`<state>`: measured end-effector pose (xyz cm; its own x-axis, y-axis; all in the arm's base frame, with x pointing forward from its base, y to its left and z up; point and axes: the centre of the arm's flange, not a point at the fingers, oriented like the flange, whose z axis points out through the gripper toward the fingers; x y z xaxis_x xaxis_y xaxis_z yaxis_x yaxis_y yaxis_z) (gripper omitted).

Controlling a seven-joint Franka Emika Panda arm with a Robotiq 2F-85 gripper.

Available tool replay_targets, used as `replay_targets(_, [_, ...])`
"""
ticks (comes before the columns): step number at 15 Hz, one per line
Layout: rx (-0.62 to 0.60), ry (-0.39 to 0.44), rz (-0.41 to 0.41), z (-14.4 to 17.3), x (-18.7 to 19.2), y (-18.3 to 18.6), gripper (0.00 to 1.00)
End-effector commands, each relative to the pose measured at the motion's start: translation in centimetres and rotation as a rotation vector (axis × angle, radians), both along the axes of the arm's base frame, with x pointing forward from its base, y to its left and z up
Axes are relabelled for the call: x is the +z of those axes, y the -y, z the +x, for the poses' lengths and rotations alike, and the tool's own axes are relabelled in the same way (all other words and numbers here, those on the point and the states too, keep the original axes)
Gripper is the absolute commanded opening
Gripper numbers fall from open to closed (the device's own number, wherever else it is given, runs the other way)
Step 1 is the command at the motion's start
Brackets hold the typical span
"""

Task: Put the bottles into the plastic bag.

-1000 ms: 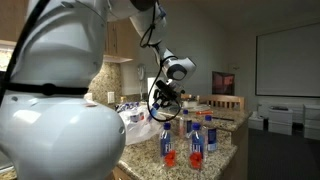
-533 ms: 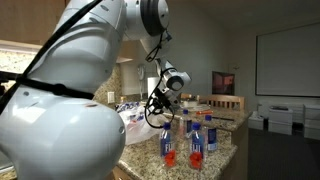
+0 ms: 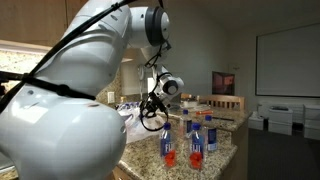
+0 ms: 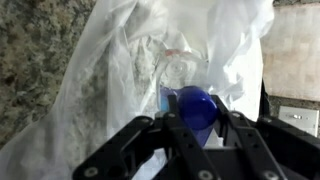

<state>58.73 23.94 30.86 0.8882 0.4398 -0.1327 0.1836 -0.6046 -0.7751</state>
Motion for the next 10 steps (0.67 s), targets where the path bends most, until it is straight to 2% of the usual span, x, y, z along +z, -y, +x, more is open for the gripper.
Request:
replay_targets(1, [0.032, -0.047, -0.036, 0.6, -0.6, -1.1, 0.13])
replay_targets(3, [0.036, -0.049, -0.045, 0.7, -1.0, -1.4, 0.14])
replay_targets(4, [0.04, -0.049, -0.045, 0.8, -1.1, -1.5, 0.56])
replay_targets(10, [0.057, -0.026, -0.027, 1.2, -0.2, -1.8, 0.91])
